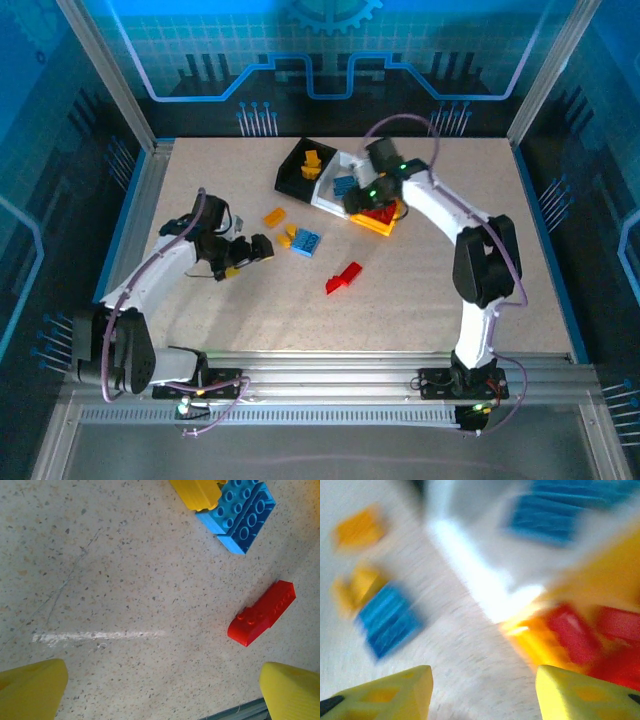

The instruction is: Sort the legos into containers by color

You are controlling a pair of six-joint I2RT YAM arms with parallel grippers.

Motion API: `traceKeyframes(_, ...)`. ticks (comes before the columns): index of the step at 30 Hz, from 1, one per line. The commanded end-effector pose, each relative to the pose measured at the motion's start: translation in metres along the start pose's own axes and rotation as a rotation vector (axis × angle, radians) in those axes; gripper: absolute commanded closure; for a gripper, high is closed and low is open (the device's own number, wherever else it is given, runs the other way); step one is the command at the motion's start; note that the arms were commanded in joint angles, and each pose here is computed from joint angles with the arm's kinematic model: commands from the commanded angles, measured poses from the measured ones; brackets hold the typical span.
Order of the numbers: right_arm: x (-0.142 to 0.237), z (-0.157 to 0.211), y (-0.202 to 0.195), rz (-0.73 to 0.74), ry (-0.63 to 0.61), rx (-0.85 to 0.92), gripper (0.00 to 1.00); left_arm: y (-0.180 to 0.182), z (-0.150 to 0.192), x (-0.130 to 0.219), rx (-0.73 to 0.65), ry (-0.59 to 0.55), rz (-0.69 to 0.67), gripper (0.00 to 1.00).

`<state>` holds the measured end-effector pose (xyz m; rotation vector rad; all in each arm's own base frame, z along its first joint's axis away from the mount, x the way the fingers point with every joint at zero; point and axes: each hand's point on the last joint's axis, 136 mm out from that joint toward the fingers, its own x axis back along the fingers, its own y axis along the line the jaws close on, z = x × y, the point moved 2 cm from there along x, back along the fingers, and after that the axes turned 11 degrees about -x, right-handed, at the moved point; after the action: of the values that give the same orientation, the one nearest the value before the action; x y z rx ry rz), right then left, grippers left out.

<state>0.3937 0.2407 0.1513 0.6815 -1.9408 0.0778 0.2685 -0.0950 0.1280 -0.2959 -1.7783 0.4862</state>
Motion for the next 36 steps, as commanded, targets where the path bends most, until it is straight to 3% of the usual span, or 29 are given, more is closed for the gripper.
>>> traceKeyframes(1,0.007,0.062,0.051,-0.169,0.114,0.823,0.41,-0.006,-0.008,0.001,0.011,-0.006,0.040,0.01)
traceKeyframes(5,0.004,0.100,0.052,-0.240,0.238,1.160,0.41,-0.006,-0.008,0.000,0.022,-0.006,0.046,0.01)
traceKeyframes(13,-0.026,0.117,0.041,-0.197,0.344,1.364,0.39,-0.007,-0.006,0.007,0.019,-0.016,0.036,0.01)
traceKeyframes(23,-0.071,0.121,0.033,-0.123,0.373,1.441,0.36,-0.001,0.001,0.012,-0.005,0.000,-0.010,0.01)
traceKeyframes(36,-0.079,0.135,0.033,-0.205,0.410,1.344,0.39,0.002,-0.001,0.007,0.003,0.004,-0.016,0.01)
